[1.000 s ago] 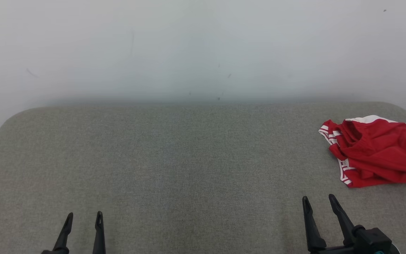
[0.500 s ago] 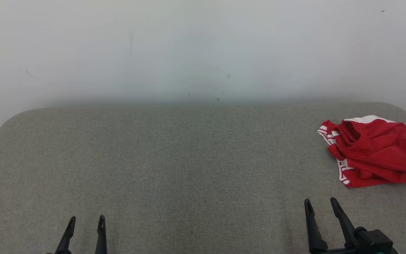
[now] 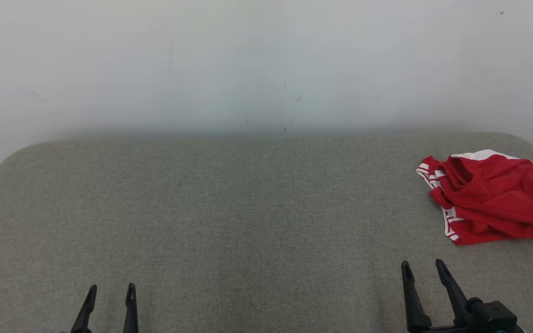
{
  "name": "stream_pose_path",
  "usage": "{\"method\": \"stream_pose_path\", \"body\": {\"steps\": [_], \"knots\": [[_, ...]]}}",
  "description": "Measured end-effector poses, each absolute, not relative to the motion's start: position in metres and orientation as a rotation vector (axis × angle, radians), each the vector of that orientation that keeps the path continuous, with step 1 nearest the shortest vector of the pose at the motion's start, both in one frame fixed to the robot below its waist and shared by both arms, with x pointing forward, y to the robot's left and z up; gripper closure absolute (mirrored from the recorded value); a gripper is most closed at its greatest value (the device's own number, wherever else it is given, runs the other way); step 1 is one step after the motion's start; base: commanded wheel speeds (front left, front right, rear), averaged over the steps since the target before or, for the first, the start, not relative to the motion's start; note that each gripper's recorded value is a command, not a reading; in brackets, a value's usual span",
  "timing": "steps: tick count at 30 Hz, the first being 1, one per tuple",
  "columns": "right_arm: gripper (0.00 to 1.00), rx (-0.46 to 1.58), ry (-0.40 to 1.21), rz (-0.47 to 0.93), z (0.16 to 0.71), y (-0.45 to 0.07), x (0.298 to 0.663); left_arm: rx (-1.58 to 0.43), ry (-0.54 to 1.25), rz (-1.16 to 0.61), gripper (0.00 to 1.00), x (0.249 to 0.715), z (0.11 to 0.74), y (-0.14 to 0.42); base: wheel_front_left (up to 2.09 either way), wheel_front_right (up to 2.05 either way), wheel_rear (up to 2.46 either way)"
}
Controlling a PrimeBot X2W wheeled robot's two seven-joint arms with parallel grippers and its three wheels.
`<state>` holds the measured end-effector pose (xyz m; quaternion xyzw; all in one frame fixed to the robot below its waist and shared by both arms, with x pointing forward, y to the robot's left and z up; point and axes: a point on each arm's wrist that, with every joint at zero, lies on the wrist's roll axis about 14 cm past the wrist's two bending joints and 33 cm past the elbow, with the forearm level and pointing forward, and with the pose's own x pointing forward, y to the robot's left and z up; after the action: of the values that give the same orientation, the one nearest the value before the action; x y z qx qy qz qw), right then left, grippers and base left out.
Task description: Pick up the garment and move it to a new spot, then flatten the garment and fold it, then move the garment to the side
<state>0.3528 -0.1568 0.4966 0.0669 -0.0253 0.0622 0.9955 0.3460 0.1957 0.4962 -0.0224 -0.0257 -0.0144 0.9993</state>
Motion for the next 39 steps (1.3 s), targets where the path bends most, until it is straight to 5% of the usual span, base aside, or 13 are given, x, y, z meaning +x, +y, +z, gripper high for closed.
{"method": "stream_pose_path", "body": {"steps": [6,7,39], "knots": [[0.00,0.134,-0.047,0.124,0.495,-0.157,0.353,-0.042,-0.050,-0.026,0.00,0.346,0.496,0.197,0.00,0.00,0.00],[1.00,0.135,-0.038,0.123,0.493,-0.157,0.352,-0.044,-0.041,-0.027,1.00,0.346,0.493,0.196,0.00,0.00,0.00],[1.00,0.561,0.111,-0.007,0.467,-0.181,0.365,-0.517,0.018,0.076,1.00,0.350,0.476,0.207,0.00,0.00,0.00]]}}
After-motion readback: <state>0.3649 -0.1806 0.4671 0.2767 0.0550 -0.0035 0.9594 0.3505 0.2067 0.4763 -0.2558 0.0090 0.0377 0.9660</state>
